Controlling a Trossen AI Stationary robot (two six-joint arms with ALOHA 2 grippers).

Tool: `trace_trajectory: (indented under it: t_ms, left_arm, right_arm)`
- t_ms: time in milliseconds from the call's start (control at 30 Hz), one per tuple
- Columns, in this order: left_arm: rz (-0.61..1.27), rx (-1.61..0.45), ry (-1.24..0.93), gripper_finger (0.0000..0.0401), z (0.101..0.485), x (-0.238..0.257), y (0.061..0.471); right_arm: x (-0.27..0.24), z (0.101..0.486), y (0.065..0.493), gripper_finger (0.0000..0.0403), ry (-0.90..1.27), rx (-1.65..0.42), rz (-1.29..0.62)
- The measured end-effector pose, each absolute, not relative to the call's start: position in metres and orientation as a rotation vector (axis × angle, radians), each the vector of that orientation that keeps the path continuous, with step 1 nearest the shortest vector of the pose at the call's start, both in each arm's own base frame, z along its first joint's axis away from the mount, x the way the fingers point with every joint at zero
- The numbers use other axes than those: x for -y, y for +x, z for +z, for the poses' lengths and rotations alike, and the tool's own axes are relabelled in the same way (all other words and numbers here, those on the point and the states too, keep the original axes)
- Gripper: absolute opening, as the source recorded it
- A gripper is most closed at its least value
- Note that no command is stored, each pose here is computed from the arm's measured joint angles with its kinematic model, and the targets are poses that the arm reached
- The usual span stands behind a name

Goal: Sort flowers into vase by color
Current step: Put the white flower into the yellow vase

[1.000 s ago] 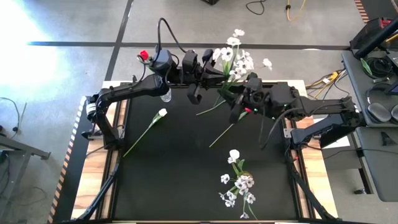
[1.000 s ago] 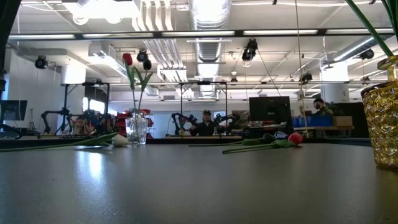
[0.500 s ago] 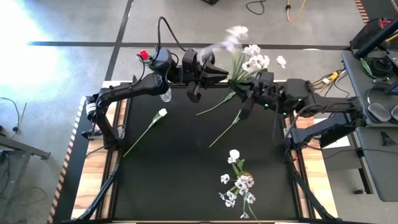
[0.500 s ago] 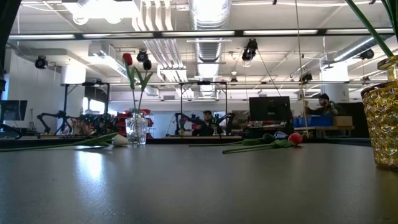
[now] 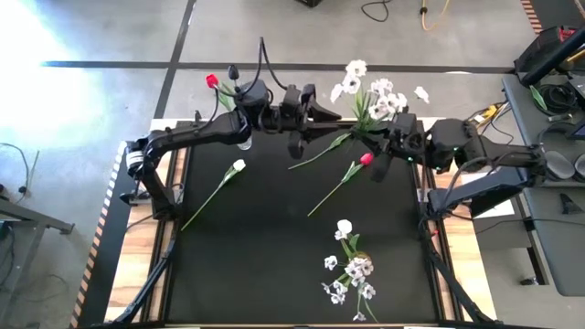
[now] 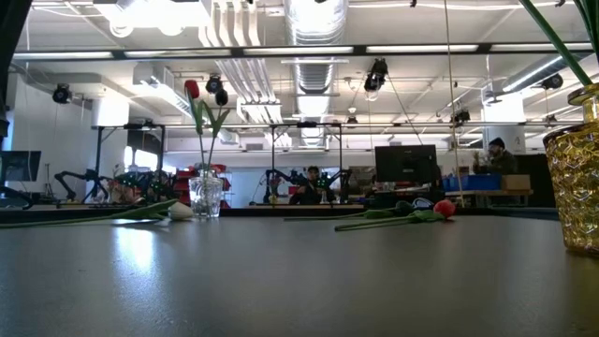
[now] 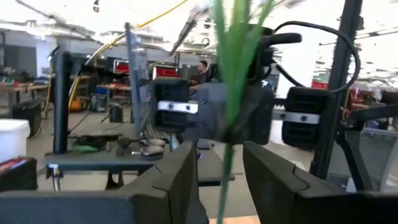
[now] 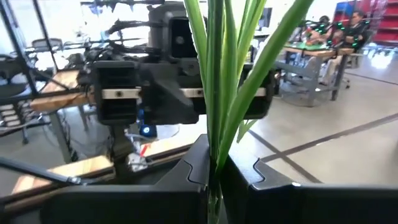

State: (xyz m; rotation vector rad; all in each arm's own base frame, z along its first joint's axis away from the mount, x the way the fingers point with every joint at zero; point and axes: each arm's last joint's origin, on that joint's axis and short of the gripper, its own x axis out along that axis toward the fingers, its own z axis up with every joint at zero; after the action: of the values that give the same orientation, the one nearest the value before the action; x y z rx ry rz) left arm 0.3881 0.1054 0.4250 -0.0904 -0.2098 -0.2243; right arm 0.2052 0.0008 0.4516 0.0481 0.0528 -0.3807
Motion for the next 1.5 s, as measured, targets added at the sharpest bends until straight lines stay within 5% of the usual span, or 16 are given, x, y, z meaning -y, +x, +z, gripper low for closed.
trace_trajectory:
  t_ms: [400, 933, 1500]
  left_arm:
    - [-0.081, 0.203, -0.125, 0.0089, 0.402, -0.1, 0.376]
    - [0.468, 0.161, -0.16, 0.0013, 0.373, -0.03, 0.307]
    - [0.549, 0.019, -0.131, 0.0, 0.375, -0.023, 0.269]
  right_arm:
    - [-0.004, 0.418, 0.164, 0.0013, 0.057, -0.081, -0.167]
    - [-0.008, 0.337, 0.086, 0.0012, 0.322, 0.044, 0.14]
    - [-0.034, 0.272, 0.122, 0.0012, 0.373, -0.022, 0.342]
